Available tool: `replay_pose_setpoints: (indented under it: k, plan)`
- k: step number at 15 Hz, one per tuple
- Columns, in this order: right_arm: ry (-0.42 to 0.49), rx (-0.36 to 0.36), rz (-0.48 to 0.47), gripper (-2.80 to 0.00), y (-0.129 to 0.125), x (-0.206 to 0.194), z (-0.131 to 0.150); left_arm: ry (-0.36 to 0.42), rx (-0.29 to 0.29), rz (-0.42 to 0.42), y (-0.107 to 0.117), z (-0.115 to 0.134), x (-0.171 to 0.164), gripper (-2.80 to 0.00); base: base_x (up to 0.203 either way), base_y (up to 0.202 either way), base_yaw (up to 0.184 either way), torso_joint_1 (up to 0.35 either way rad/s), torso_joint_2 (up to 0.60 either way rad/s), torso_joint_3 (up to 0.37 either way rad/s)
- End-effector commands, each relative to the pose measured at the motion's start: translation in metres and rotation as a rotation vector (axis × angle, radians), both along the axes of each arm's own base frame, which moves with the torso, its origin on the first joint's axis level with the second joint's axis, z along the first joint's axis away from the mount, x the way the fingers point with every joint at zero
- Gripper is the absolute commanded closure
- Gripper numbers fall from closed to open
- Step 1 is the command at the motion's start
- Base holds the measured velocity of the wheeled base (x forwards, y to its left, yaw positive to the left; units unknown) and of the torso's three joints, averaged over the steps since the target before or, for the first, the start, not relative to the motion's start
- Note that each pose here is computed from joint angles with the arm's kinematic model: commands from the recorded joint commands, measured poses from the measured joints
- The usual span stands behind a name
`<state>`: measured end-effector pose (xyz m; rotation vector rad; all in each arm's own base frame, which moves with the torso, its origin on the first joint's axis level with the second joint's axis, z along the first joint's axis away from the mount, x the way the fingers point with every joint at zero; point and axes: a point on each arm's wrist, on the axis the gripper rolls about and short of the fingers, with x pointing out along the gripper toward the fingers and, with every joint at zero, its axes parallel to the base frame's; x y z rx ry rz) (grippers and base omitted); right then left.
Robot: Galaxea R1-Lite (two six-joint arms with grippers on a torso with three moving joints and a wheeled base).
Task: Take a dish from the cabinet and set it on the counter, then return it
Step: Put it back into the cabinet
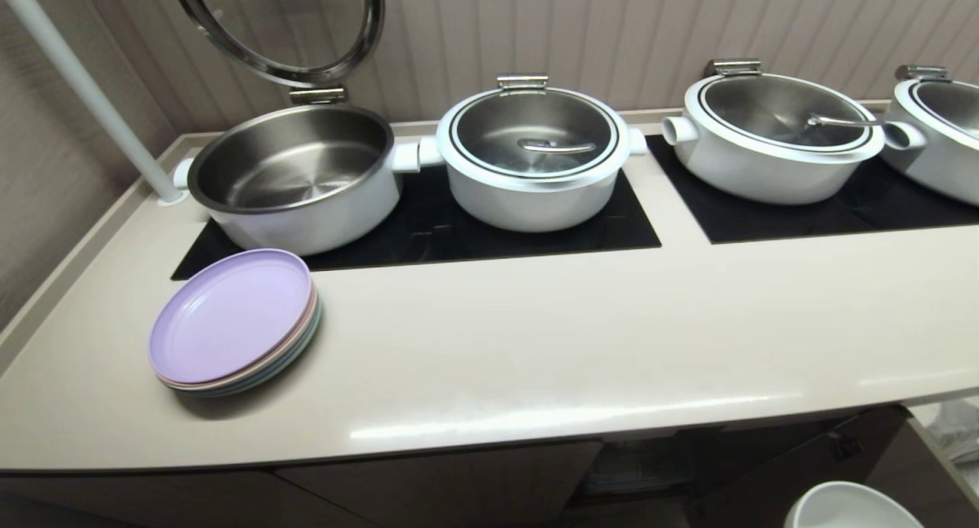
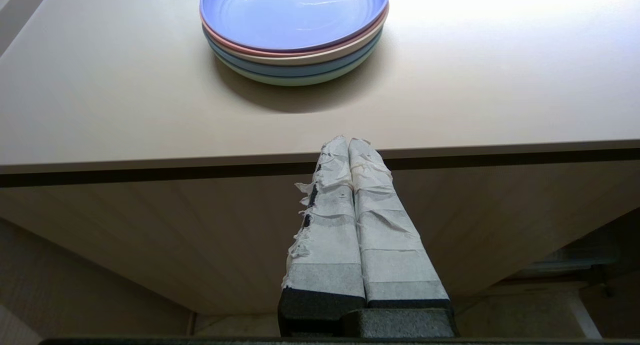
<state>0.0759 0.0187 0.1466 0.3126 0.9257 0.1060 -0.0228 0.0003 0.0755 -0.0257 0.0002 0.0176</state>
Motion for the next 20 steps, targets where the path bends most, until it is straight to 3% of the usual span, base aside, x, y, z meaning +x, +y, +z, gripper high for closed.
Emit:
replay_pose_setpoints:
  k: [1, 20]
  plan:
    - [0.013, 0.019, -0.005, 0.0, 0.0016, -0.0001, -0.0004, 0.0, 0.0, 0.001, 0.0, 0.0, 0.0, 0.0, 0.0, 0.0, 0.0, 0.0, 0.0, 0.0]
    - [0.024, 0.024, 0.009, 0.0, 0.0024, -0.0049, -0.0051, 0.0, 0.0, 0.001, 0.0, 0.0, 0.0, 0.0, 0.0, 0.0, 0.0, 0.0, 0.0, 0.0]
